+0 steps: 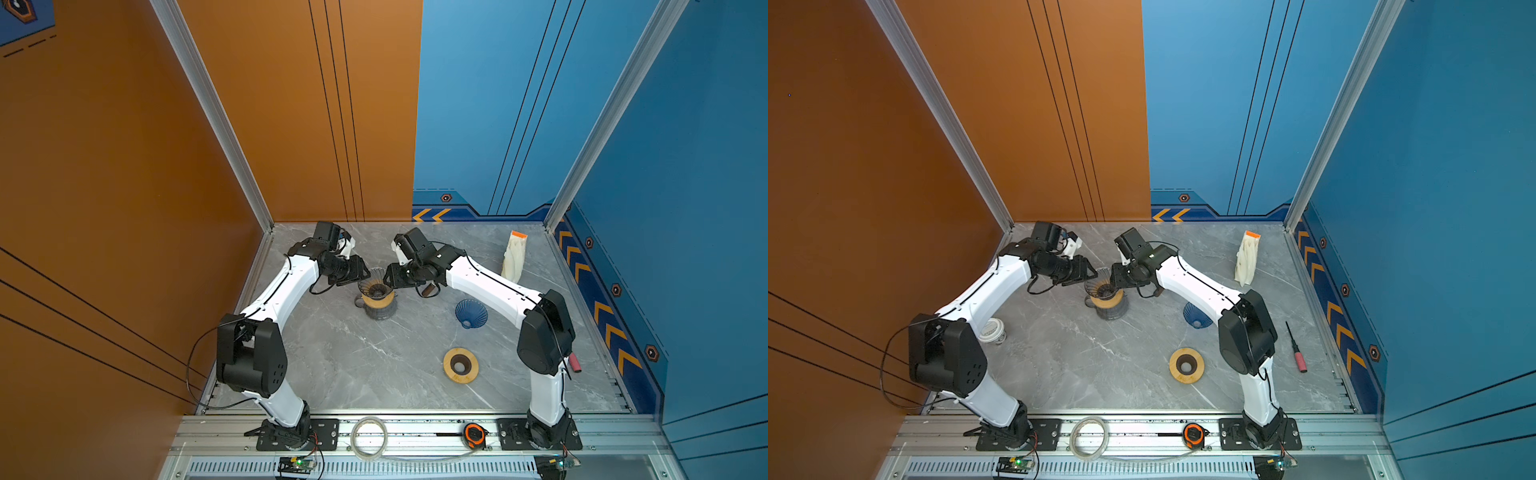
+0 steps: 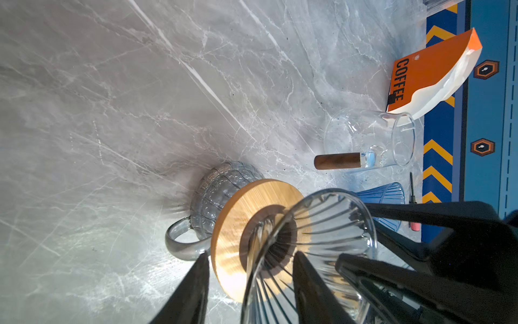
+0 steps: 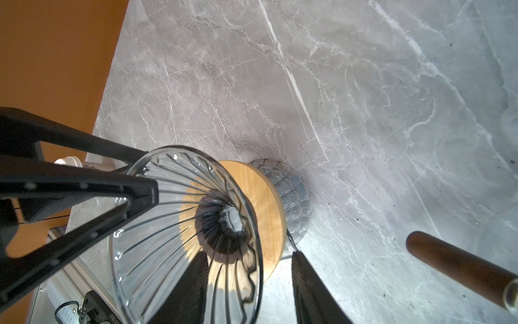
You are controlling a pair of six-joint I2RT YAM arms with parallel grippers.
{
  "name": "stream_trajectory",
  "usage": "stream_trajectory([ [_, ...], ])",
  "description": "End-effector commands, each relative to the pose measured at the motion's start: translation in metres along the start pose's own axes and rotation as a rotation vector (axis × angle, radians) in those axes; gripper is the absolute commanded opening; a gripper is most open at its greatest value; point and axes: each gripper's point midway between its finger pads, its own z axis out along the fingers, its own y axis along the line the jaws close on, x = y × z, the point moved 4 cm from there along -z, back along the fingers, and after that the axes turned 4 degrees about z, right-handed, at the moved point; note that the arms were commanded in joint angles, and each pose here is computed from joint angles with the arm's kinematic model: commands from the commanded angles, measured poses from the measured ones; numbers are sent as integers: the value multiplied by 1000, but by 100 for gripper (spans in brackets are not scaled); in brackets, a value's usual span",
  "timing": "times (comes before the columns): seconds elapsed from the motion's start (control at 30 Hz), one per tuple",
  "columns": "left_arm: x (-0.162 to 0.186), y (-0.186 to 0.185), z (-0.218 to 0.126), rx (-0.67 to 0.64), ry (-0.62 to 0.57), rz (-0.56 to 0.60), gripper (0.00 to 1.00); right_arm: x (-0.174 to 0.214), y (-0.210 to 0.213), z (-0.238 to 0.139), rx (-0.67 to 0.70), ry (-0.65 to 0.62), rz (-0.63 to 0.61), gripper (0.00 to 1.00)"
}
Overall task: Place the coffee filter in the dripper
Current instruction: 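Open the left gripper and raise it off the dripper while the right gripper withdraws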
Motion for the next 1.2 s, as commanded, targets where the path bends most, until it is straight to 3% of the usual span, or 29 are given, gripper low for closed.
stream_trajectory([
  [0.0,-11,-12,-27,4,-70,25,56,-15,7,-35,-9,-69,-36,49],
  [0.4,-17,-59,-64,80,-215,206,81,-27,-5,-91,56,-204,-63,49],
  [0.7,-9,-93,-74,138,-362,324,99,-23,-72,-142,214,-290,19,46],
  [0.9,4,-118,-74,163,-422,403,98,-4,-129,-171,327,-310,99,41],
  [1.17,16,-144,-54,185,-410,466,98,27,-205,-199,464,-326,236,34],
])
